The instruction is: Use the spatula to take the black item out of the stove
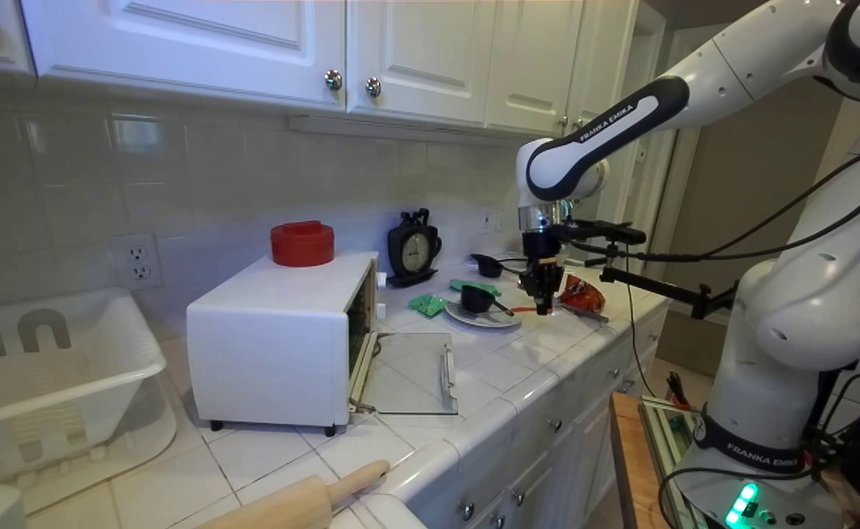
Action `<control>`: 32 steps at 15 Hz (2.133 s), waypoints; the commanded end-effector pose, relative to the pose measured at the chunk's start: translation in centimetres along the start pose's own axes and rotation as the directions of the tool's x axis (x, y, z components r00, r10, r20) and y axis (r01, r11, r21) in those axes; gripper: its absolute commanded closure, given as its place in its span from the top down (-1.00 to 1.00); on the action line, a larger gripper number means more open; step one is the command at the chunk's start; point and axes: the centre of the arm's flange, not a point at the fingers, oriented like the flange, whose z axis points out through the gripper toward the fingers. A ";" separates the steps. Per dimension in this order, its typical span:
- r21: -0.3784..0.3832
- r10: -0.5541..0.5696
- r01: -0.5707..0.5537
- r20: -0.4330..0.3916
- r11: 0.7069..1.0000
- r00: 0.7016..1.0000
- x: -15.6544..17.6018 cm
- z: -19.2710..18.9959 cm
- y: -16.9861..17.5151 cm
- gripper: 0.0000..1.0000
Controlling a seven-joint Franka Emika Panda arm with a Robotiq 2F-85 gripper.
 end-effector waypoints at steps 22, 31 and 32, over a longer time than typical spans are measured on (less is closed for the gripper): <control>-0.557 -0.323 0.166 -0.196 0.814 0.926 3.4 5.6 -12.2 -0.92; -0.570 -0.406 0.244 -0.174 0.785 0.897 4.0 7.6 -13.8 -0.67; -0.565 -0.404 0.240 -0.182 0.789 0.897 4.2 7.6 -14.0 -0.17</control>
